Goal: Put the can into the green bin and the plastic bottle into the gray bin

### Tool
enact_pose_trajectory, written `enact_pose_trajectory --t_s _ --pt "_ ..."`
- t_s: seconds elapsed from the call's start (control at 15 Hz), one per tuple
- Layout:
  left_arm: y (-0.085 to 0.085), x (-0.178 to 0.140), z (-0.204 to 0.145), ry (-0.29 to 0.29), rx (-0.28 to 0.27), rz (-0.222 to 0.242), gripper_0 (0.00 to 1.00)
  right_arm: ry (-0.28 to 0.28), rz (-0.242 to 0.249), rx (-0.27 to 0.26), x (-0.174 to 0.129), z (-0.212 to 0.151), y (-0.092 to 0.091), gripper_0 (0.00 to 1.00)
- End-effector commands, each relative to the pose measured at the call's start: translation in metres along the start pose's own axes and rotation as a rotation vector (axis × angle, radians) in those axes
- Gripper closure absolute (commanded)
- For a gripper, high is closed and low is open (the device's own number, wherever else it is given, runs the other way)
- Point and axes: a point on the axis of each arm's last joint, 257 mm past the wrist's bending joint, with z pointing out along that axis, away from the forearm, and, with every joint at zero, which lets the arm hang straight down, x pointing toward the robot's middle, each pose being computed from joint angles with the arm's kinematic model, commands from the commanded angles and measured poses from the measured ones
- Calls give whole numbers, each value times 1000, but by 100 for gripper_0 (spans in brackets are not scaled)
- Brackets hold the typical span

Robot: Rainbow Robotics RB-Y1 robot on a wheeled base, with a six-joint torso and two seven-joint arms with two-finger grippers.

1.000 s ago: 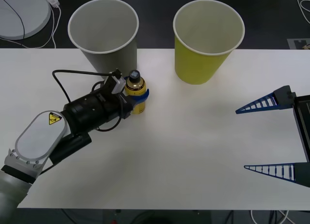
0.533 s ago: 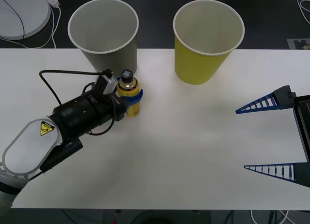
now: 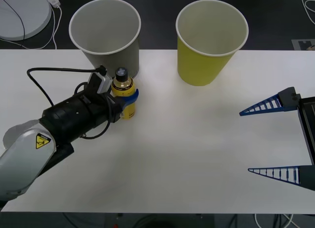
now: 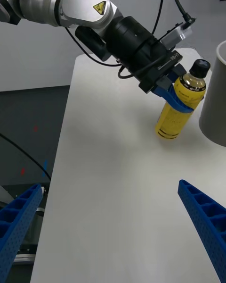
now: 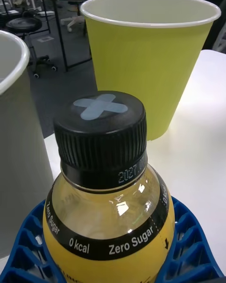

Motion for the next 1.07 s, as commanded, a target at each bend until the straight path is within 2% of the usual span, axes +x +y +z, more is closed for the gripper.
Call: enact_pose_trajectory --t_s 0.07,0.4,0.67,0.87,1.07 --pt "2 -5 -14 27 -15 -14 100 0 0 0 0 0 0 0" --pt "9 -16 -33 23 -89 -86 100 0 0 0 0 0 0 0" --pt "19 -16 -51 34 -162 -89 100 0 0 0 0 0 0 0" --pt "32 -14 -66 34 -210 -106 100 0 0 0 0 0 0 0" --pt "37 -11 -80 34 -244 -127 100 0 0 0 0 0 0 0"
